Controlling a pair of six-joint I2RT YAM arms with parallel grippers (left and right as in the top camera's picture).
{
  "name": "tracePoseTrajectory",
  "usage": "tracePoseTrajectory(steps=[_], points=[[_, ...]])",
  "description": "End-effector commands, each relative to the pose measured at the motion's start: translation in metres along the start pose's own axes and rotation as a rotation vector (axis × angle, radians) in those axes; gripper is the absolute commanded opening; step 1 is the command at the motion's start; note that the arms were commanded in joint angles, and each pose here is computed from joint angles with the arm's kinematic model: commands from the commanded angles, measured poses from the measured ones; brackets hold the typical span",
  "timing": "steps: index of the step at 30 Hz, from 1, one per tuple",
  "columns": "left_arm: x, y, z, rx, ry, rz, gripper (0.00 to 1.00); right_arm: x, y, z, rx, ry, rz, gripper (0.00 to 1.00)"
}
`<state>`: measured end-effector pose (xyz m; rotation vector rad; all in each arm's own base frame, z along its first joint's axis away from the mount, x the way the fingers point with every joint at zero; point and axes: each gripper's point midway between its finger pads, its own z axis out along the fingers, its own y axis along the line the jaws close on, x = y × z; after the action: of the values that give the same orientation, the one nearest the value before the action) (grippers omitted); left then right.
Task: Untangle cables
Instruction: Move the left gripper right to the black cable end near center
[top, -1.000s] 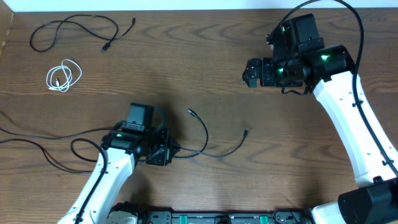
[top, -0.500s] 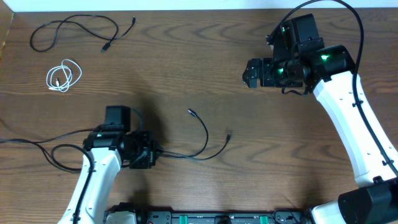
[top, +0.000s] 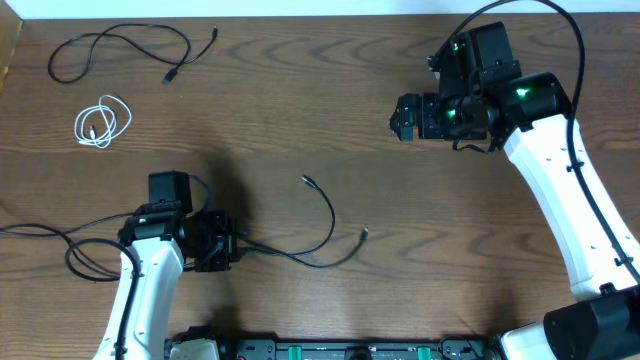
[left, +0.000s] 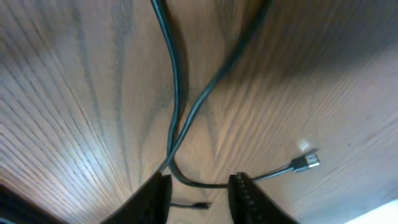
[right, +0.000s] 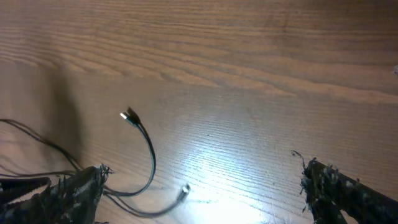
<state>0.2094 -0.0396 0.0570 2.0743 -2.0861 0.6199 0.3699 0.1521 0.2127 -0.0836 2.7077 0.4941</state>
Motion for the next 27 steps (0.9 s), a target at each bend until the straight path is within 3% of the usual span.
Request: tracePoseTrajectory(steps=[1,4,8,12,16,22,27], points=[[-0.014,0.001,-0.002,-0.005,-0.079,0.033,0.36,0.001,-0.001,0.004,-0.001,0.009,0.009,0.99],[-0.023,-0.003,-0.003,0.007,-0.132,0.058,0.37,0.001,0.000,0.004,-0.006,0.011,0.009,0.99],[-0.005,-0.024,-0.002,0.094,-0.046,0.305,0.37,0.001,0.001,0.004,-0.008,0.011,0.009,0.99],[0.013,-0.023,0.001,0.091,0.004,0.506,0.57,0.000,0.001,0.004,-0.008,0.008,0.008,0.99],[0.038,-0.015,0.010,0.057,0.034,0.808,0.76,-0.002,0.001,0.004,-0.011,0.000,0.005,0.99],[0.078,0.004,0.025,-0.010,0.072,1.237,0.77,-0.006,0.002,0.004,-0.014,-0.019,0.001,0.99],[0.088,-0.002,0.018,-0.103,-0.055,1.492,0.91,-0.008,0.000,0.003,-0.007,-0.023,0.003,0.99]])
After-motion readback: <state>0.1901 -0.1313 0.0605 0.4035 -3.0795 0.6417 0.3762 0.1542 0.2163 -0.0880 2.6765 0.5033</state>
